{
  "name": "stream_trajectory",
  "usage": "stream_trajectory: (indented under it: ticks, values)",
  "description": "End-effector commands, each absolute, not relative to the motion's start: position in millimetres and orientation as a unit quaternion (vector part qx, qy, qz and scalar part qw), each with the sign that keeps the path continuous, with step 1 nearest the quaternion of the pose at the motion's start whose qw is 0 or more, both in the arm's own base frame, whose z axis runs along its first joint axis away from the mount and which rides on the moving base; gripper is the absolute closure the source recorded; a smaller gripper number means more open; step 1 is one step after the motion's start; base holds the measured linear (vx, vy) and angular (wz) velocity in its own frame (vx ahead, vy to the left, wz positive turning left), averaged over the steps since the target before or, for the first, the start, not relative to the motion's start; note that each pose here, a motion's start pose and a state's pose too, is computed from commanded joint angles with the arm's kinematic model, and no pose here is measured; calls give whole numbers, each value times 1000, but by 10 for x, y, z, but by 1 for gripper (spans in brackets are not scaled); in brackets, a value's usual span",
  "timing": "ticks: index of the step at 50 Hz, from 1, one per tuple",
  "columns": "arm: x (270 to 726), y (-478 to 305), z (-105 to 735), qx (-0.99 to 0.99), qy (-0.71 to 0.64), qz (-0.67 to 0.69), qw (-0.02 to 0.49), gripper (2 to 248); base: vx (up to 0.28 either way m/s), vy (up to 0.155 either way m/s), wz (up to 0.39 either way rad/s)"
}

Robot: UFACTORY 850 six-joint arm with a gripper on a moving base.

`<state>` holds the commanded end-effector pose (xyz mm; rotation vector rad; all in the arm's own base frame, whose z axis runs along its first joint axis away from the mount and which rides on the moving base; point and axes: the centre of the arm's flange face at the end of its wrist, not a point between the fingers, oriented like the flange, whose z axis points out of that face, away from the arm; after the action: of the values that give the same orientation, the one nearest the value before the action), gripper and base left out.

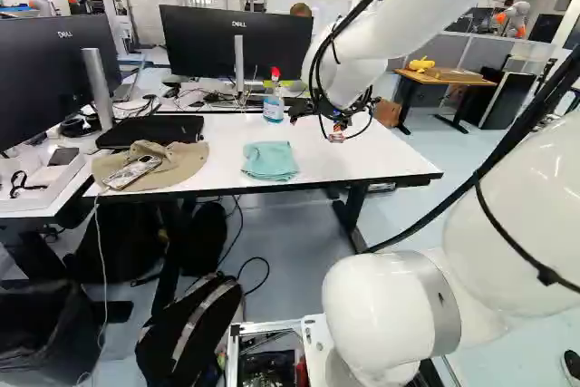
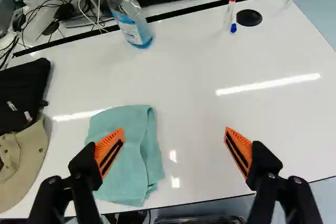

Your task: Clean the table with the green towel

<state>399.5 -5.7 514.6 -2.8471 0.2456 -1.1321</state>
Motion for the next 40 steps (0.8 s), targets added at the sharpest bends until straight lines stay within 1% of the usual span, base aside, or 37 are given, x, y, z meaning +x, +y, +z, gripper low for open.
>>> stream_trajectory:
  ticks: [40]
  values:
    - [3942,-133,5028,-920,84,-383,25,3,0,0,0]
